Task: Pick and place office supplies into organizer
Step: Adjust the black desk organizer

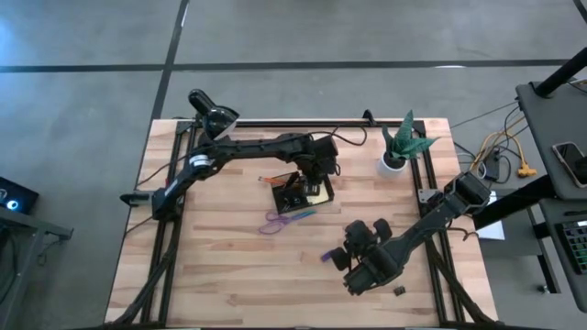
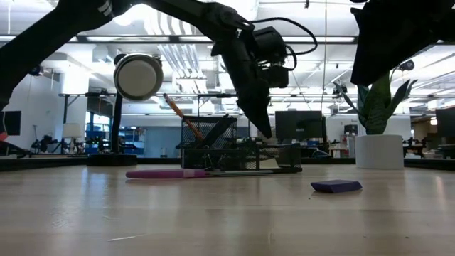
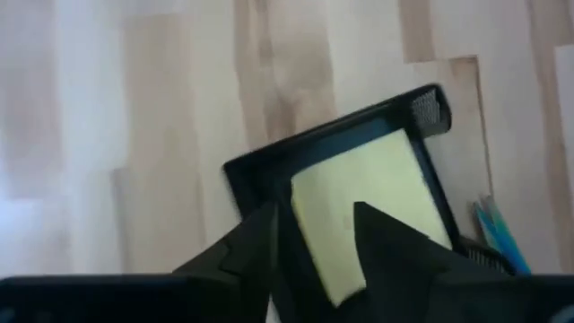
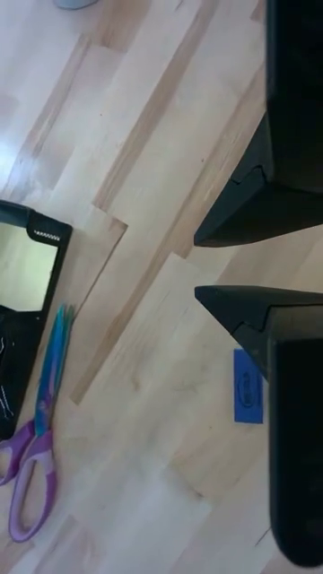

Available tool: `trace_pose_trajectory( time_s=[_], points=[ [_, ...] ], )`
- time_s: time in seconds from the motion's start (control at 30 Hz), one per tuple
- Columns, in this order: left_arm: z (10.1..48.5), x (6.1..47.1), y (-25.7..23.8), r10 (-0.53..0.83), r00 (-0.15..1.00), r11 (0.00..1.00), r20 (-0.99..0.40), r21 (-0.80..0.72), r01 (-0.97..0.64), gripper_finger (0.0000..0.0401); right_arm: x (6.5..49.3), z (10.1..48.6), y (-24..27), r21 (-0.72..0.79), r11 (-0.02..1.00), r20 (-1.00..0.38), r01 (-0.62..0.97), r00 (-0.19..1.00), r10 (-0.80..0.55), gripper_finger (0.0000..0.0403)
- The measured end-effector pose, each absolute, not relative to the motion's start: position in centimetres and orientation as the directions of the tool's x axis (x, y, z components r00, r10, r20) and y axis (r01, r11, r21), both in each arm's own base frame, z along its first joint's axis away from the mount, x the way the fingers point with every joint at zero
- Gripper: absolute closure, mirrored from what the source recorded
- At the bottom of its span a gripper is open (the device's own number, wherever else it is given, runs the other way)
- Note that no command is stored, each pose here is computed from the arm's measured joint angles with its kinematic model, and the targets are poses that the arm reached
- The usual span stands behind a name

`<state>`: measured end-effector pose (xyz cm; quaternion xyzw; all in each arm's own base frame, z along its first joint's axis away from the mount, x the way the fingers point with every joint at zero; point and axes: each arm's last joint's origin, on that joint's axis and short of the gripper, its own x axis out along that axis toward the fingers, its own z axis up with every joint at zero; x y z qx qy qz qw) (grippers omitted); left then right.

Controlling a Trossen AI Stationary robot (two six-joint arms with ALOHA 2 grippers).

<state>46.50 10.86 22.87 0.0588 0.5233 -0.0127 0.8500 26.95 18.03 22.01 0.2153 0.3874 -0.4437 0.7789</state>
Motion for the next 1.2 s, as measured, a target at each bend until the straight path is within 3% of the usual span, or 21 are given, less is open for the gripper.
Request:
trace_pose_trajectory(
  time_s=[0.13, 0.27, 0.37, 0.57, 0.8, 0.97, 1.2],
  points=[
    [26.6, 45.0, 9.6, 0.067, 0.462, 0.99, -0.884, 0.116, 0.08, 0.0245, 26.8, 21.7, 17.9, -0.037, 0.531, -0.793, 0.846, 0.298, -0.53, 0.033],
    [31.0, 41.7, 6.7, 0.052, 0.463, 0.988, -0.885, 0.114, 0.107, 0.0239, 26.8, 21.6, 17.9, -0.117, 0.615, -0.792, 0.78, 0.3, -0.531, 0.033],
    [31.6, 39.1, 4.7, 0.034, 0.435, 0.988, -0.9, 0.095, 0.121, 0.0239, 27.1, 21.4, 17.4, -0.205, 0.68, -0.791, 0.704, 0.289, -0.539, 0.033],
    [27.2, 33.1, 2.0, 0.003, 0.396, 1.0, -0.918, -0.008, -0.026, 0.0239, 29.3, 20.6, 14.2, -0.239, 0.713, -0.838, 0.659, 0.23, -0.494, 0.033],
    [22.6, 27.3, 0.0, -0.027, 0.511, 0.949, -0.859, -0.184, -0.258, 0.0239, 34.1, 19.9, 11.2, 0.033, 0.872, -0.885, 0.489, 0.42, -0.202, 0.0342],
    [20.8, 25.8, -0.2, -0.011, 0.621, 0.896, -0.784, -0.283, -0.342, 0.0239, 35.3, 20.2, 8.1, 0.002, 0.853, -0.867, 0.522, 0.425, -0.259, 0.0352],
    [17.9, 25.7, 0.8, 0.187, 0.585, 0.805, -0.789, -0.218, -0.551, 0.0239, 36.1, 20.8, 5.4, -0.014, 0.837, -0.86, 0.547, 0.421, -0.29, 0.0354]
  ],
)
